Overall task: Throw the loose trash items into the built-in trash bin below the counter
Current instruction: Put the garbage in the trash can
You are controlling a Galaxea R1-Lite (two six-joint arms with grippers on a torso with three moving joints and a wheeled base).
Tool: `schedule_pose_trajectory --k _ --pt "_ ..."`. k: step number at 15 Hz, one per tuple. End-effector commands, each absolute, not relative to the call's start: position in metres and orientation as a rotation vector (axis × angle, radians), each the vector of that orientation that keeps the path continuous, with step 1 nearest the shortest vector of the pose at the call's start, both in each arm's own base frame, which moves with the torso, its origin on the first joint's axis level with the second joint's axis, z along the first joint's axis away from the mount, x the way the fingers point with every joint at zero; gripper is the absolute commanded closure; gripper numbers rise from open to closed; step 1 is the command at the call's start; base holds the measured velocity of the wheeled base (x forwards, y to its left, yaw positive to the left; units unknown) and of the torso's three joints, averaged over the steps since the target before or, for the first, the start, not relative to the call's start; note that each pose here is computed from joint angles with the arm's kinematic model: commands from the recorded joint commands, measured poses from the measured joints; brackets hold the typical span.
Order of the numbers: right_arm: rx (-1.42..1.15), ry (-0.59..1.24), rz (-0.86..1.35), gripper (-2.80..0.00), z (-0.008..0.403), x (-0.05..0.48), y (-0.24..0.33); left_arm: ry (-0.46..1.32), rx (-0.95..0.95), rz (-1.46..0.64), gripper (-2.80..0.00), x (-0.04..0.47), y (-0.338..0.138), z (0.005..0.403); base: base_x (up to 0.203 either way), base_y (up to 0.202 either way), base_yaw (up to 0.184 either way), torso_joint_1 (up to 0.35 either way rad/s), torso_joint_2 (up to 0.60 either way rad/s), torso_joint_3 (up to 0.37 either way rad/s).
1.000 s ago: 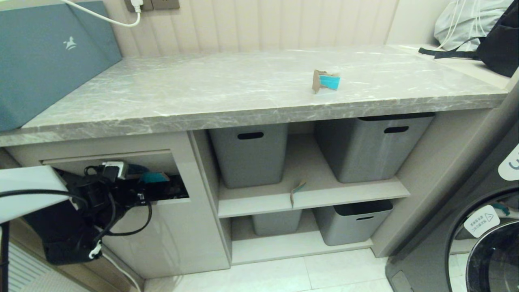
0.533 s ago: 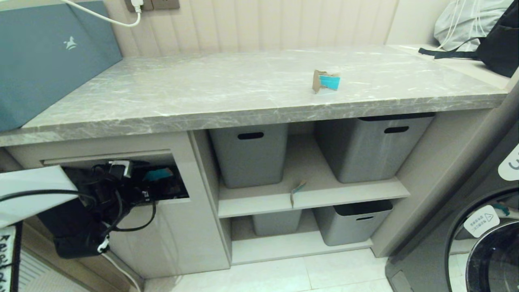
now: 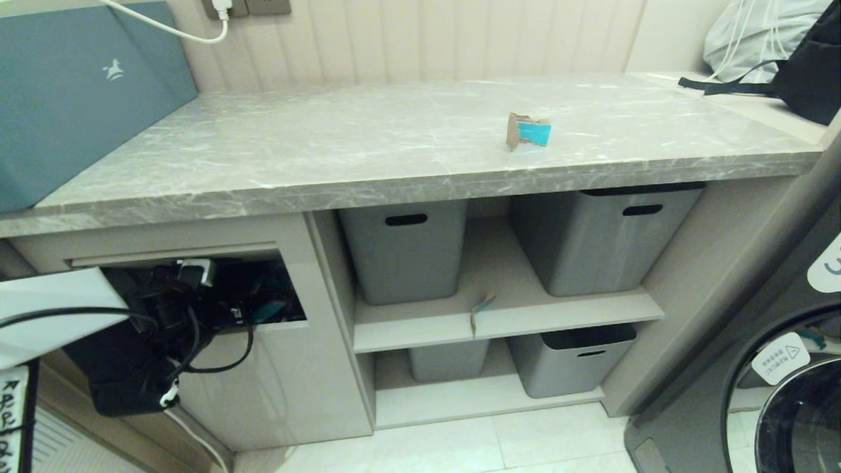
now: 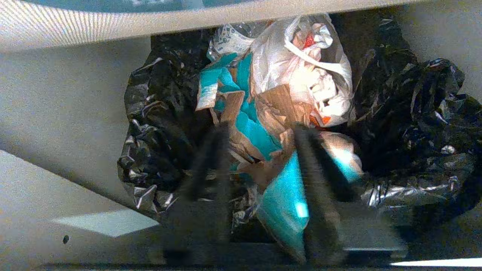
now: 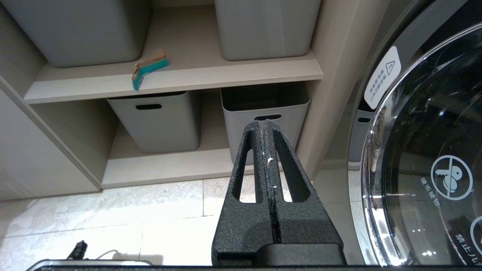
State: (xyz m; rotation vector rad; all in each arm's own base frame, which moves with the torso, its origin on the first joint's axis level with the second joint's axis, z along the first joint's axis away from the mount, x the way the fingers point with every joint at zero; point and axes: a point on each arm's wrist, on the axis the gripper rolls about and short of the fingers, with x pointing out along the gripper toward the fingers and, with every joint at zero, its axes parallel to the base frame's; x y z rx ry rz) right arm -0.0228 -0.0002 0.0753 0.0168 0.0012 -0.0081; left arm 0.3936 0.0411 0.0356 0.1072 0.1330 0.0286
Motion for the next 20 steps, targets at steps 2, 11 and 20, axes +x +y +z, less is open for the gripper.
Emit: schedule_pose_trajectory --k 2,11,20 --pt "0.017 0.001 -0.008 0.00 0.075 -0.023 0.000 0.134 0.108 0.027 -2.80 0.387 0.040 0.040 0.000 0.000 0.000 0.000 0.00 0.000" --pt "0.017 0.001 -0.008 0.00 0.075 -0.023 0.000 0.149 0.105 0.022 -2.80 0.353 0.035 0.059 0.000 0.000 0.000 0.000 0.00 0.000" --pt "0.017 0.001 -0.008 0.00 0.075 -0.023 0.000 0.160 0.100 0.015 0.00 0.308 0.028 0.077 0.000 0.000 0.000 0.000 0.00 0.000"
